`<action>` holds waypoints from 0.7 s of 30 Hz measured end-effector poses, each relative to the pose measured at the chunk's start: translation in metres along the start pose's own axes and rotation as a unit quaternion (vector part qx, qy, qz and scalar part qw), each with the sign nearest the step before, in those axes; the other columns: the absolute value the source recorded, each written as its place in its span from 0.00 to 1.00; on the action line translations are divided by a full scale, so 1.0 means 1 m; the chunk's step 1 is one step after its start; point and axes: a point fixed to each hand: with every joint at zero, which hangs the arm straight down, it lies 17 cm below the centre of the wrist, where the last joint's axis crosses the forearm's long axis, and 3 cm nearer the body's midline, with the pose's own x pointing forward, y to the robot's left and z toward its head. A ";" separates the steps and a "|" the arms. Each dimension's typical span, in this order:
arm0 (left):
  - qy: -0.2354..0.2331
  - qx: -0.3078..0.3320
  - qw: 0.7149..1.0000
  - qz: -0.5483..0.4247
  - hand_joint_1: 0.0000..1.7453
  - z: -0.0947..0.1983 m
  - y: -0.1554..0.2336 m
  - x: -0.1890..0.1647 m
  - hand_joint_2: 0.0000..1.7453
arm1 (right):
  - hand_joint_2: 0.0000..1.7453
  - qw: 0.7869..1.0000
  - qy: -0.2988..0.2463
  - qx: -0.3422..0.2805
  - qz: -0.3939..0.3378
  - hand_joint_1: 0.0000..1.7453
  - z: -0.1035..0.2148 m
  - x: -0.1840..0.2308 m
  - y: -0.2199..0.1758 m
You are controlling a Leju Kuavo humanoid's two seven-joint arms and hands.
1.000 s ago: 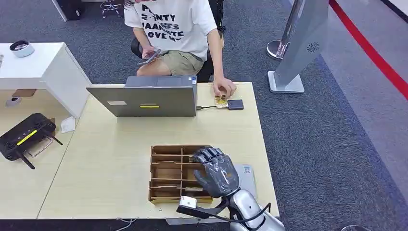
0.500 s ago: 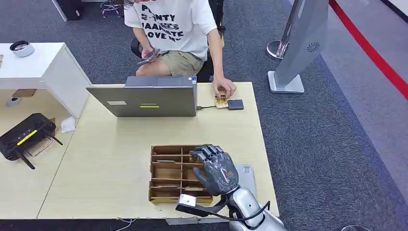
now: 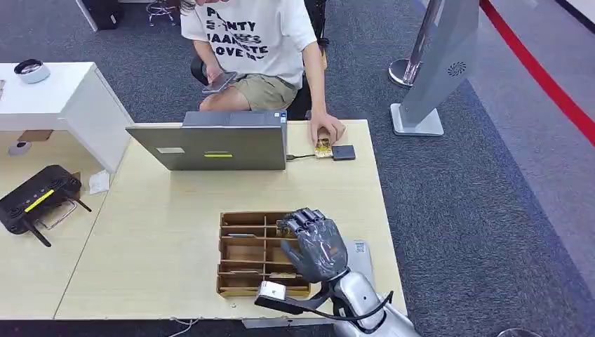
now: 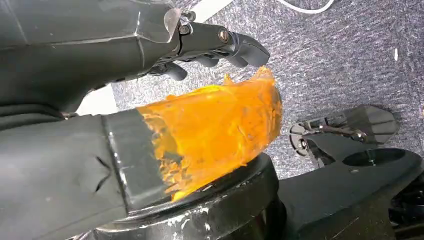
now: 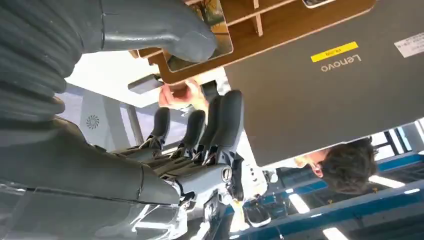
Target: Pass the card to the sensor for recognition and then transmit it.
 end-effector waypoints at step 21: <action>-0.004 0.000 0.999 0.031 0.00 -0.001 0.000 -0.005 0.00 | 1.00 0.979 -0.011 -0.026 -0.204 0.48 0.016 0.025 -0.044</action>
